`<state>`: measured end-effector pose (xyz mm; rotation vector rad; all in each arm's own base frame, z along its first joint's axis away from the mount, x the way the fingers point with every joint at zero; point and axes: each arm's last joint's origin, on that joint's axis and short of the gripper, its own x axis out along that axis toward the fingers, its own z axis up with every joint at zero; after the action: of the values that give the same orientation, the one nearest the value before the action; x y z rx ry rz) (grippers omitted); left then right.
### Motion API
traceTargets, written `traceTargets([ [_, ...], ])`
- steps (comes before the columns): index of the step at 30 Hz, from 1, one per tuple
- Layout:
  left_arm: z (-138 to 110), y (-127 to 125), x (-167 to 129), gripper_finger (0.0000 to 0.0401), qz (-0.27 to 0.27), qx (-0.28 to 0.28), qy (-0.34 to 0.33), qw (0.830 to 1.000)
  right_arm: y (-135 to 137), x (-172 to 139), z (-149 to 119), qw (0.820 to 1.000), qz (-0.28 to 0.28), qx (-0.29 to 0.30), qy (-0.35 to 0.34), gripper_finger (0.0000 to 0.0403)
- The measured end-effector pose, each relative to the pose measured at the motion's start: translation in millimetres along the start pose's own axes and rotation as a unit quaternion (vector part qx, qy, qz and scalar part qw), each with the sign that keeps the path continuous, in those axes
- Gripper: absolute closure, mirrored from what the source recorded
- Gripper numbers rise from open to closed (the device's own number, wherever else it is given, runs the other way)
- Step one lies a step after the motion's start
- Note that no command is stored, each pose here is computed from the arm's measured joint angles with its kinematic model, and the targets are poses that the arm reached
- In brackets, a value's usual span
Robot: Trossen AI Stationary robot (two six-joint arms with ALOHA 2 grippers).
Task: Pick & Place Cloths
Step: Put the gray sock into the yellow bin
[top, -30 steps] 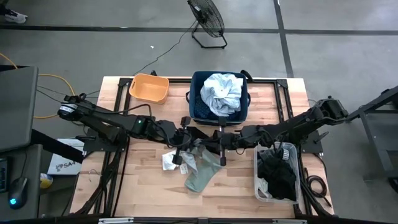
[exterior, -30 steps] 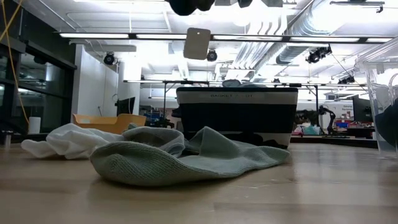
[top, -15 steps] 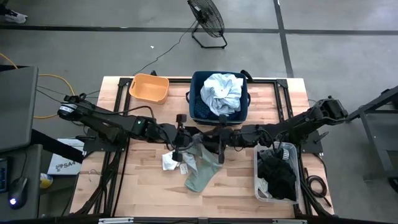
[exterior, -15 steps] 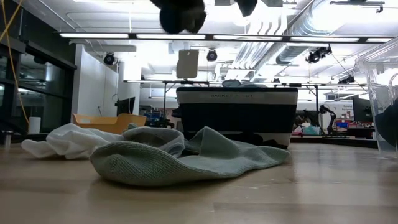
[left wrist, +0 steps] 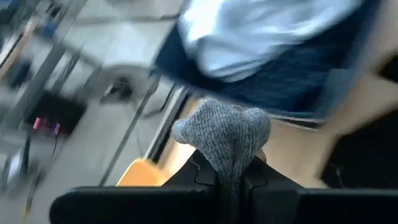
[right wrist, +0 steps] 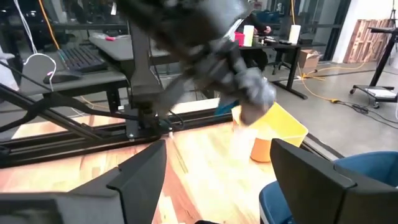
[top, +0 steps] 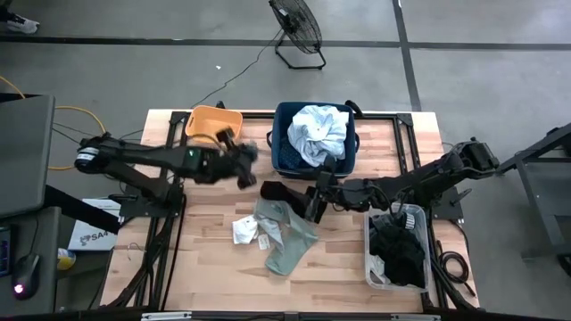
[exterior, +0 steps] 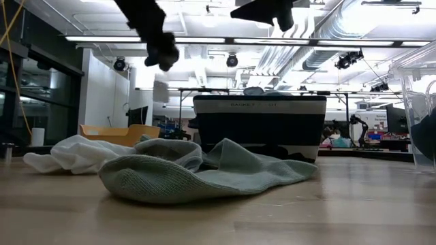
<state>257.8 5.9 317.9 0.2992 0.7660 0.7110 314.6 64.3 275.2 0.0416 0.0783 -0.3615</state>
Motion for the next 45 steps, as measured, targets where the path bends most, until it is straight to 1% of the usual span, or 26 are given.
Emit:
traceTargets([
  [5,-12,44,18,0.0397,0.053,-0.076,0.066,0.993,0,0,-1,1.0,0.0,-0.004,0.005,0.0127],
  [7,-20,60,26,0.0397,0.059,-0.094,0.099,0.989,0,0,-1,1.0,0.0,-0.003,0.005,0.0128],
  [9,-24,71,36,0.0397,0.053,-0.119,0.112,0.985,0,0,-1,1.0,0.0,-0.003,0.005,0.0128],
  [12,-40,88,52,0.0397,0.057,-0.14,0.152,0.977,0,0,-1,1.0,0.0,-0.004,0.006,0.0128],
  [14,-49,99,64,0.0397,0.056,-0.162,0.162,0.972,0,0,-2,1.0,0.0,-0.005,0.007,0.0129],
  [17,-70,115,82,0.0397,0.036,-0.201,0.178,0.963,0,0,-2,1.0,0.0,-0.005,0.008,0.013],
  [19,-82,127,92,0.0397,0.03,-0.232,0.177,0.956,0,0,-2,1.0,0.0,-0.006,0.008,0.013],
  [22,-100,147,101,0.0397,0.033,-0.276,0.175,0.944,0,0,-2,1.0,0.0,-0.006,0.009,0.013],
  [25,-112,162,105,0.0397,0.036,-0.321,0.174,0.93,0,0,-2,1.0,-0.001,-0.006,0.009,0.013],
  [28,-124,168,107,0.0397,0.027,-0.35,0.184,0.918,-2,1,-2,1.0,-0.003,-0.005,0.009,0.013],
  [30,-129,170,108,0.0397,0.023,-0.361,0.187,0.914,-3,2,-2,1.0,-0.006,0.004,0.009,0.013],
  [35,-140,168,115,0.0397,0.029,-0.385,0.205,0.899,-8,5,-2,0.999,-0.009,0.029,0.01,0.013],
  [41,-149,161,135,0.0397,0.031,-0.399,0.221,0.889,-9,5,-2,0.999,-0.011,0.031,0.014,0.013],
  [45,-158,156,150,0.0394,0.038,-0.402,0.246,0.881,-9,5,-3,0.999,-0.012,0.029,0.018,0.013],
])
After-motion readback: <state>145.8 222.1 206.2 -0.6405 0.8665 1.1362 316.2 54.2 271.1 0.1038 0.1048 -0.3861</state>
